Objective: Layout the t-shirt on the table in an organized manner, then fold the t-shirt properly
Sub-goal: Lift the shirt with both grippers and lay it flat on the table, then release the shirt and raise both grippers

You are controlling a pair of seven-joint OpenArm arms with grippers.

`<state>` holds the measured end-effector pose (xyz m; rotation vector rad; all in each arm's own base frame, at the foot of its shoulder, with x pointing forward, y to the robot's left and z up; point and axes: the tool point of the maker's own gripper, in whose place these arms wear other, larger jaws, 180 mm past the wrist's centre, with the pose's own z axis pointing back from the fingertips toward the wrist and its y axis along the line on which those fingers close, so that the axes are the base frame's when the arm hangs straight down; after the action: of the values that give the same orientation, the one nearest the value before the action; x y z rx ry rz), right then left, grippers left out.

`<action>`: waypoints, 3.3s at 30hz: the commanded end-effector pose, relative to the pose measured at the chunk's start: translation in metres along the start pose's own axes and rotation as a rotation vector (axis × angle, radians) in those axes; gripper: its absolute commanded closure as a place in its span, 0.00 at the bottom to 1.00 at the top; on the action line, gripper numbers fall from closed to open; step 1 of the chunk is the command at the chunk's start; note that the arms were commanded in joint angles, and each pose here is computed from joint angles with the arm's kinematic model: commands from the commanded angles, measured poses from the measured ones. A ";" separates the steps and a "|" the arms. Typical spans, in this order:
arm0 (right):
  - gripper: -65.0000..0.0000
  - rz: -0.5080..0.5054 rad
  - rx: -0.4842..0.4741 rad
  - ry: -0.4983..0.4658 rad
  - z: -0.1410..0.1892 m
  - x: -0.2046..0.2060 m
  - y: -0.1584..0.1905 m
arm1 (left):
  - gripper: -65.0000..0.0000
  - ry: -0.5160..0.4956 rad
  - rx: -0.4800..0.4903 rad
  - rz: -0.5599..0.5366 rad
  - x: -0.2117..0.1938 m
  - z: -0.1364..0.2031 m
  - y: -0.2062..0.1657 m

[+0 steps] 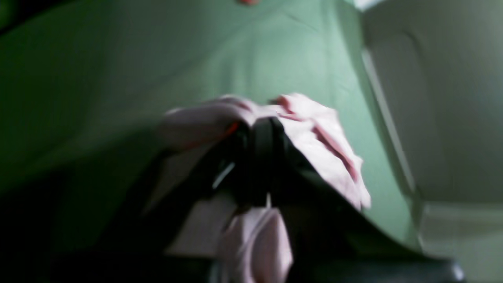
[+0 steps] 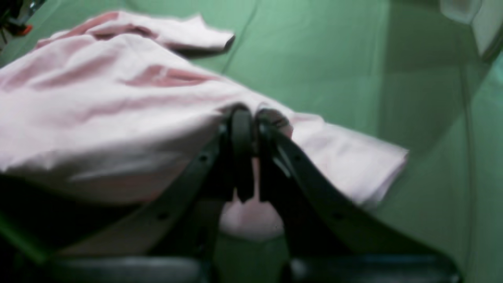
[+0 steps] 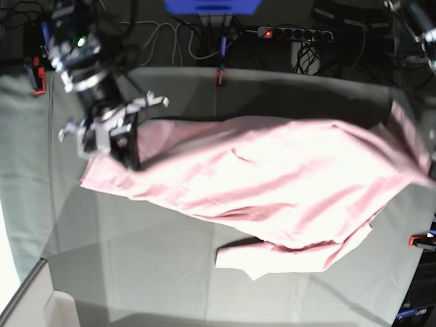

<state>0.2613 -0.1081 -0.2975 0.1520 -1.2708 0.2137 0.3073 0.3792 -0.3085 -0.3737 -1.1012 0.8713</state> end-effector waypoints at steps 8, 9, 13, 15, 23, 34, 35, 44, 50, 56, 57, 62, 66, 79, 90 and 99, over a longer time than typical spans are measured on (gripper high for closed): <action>1.00 0.145 -0.120 -0.108 -0.046 0.094 -0.072 | 1.00 -0.035 -0.365 -0.227 0.036 -0.049 -0.194; 1.00 0.174 -0.121 -0.123 -0.051 0.106 -0.081 | 1.00 -0.041 -0.397 -0.279 0.037 -0.052 -0.219; 1.00 0.222 -0.172 -0.215 -0.064 0.156 -0.118 | 1.00 -0.035 -0.458 -0.386 0.039 -0.076 -0.291; 1.00 0.237 -0.214 -0.277 -0.063 0.187 -0.137 | 1.00 -0.034 -0.495 -0.355 0.048 -0.085 -0.323; 1.00 0.378 -0.312 -0.478 -0.040 0.306 -0.170 | 1.00 -0.076 -0.640 -0.348 0.094 -0.072 -0.451; 1.00 0.342 -0.410 -0.404 -0.011 0.274 -0.197 | 1.00 -0.077 -0.666 -0.402 0.096 -0.062 -0.473; 1.00 0.333 -0.410 -0.385 -0.009 0.262 -0.195 | 1.00 -0.079 -0.648 -0.407 0.096 -0.065 -0.462; 1.00 0.145 -0.293 -0.155 -0.003 0.106 -0.148 | 1.00 0.013 -0.422 -0.317 0.042 -0.099 -0.289; 1.00 0.014 -0.198 -0.057 0.016 0.030 -0.093 | 0.99 0.132 -0.197 -0.180 -0.009 -0.112 -0.155; 1.00 -0.040 -0.132 0.027 0.029 -0.007 -0.059 | 0.91 0.277 -0.053 -0.160 -0.067 -0.102 -0.076; 1.00 -0.043 -0.132 0.035 0.031 -0.010 -0.058 | 0.86 0.300 -0.036 -0.151 -0.072 -0.099 -0.066; 1.00 -0.047 -0.135 0.069 0.040 -0.020 -0.057 | 0.74 0.342 0.029 -0.071 -0.070 -0.079 -0.027; 1.00 -0.056 -0.117 0.102 0.046 -0.031 -0.049 | 0.74 0.327 0.051 0.016 -0.052 -0.067 -0.010; 1.00 -0.152 0.247 0.136 0.039 -0.040 0.087 | 0.64 0.471 -0.193 0.157 -0.097 0.005 -0.054; 1.00 -0.158 0.341 0.093 0.030 -0.025 0.118 | 0.64 0.784 -0.291 0.261 -0.263 0.049 -0.108; 1.00 -0.070 0.325 0.100 0.028 -0.027 0.094 | 0.64 0.903 -0.233 0.156 -0.343 0.055 -0.131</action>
<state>0.2004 -0.0259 -0.3290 0.4440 -1.0712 0.3649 0.2475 0.0272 -0.4200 -0.9212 -0.3063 0.6045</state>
